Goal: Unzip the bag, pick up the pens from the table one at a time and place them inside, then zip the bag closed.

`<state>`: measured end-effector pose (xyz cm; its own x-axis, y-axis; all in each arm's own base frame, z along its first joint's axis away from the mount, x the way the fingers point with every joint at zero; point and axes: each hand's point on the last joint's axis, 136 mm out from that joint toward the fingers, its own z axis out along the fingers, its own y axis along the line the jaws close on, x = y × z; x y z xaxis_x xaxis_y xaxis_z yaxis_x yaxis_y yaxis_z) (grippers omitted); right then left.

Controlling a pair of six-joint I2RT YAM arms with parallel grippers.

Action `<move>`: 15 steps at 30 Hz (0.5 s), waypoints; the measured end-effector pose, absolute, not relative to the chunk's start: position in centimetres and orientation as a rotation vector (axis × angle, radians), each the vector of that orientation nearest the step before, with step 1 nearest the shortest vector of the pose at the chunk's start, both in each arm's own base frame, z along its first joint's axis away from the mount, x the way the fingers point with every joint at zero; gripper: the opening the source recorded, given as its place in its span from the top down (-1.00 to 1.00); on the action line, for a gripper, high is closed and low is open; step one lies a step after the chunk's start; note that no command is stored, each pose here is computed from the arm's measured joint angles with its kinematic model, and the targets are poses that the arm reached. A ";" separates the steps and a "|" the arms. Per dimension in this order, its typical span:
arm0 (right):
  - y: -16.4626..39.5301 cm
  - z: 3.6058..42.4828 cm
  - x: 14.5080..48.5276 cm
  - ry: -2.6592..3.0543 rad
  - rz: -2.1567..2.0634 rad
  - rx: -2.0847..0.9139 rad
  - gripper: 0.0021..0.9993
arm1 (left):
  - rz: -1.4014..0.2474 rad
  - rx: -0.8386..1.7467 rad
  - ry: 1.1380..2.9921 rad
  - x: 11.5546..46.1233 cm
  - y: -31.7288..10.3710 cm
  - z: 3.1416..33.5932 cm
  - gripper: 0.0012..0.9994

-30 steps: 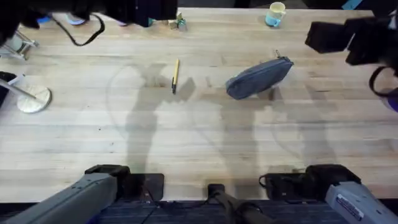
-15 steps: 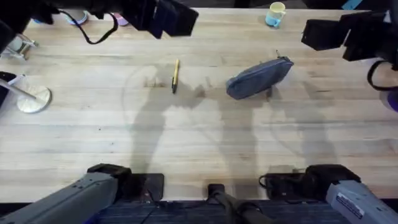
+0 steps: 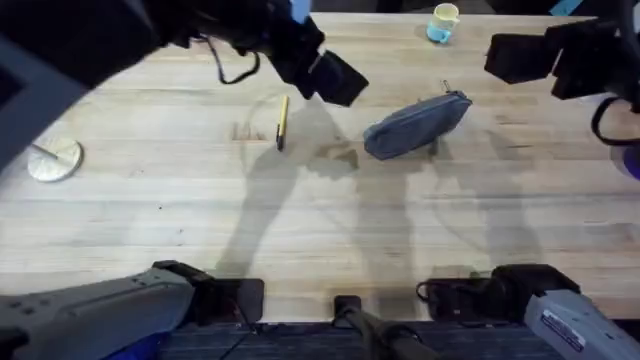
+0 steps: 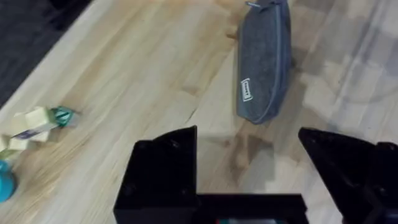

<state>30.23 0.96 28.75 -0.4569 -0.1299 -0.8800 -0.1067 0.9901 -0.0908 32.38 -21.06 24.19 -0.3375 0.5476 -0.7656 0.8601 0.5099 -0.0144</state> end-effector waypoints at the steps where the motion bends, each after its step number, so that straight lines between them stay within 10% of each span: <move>1: 1.0 28.7 30.2 2.049 -0.027 -0.166 -0.99 | -0.559 1.159 2.033 32.4 -21.4 23.8 -0.99; 15: 1.0 28.7 30.2 2.049 -0.029 -0.170 -0.99 | -0.651 1.371 2.090 31.7 -27.1 16.6 -0.99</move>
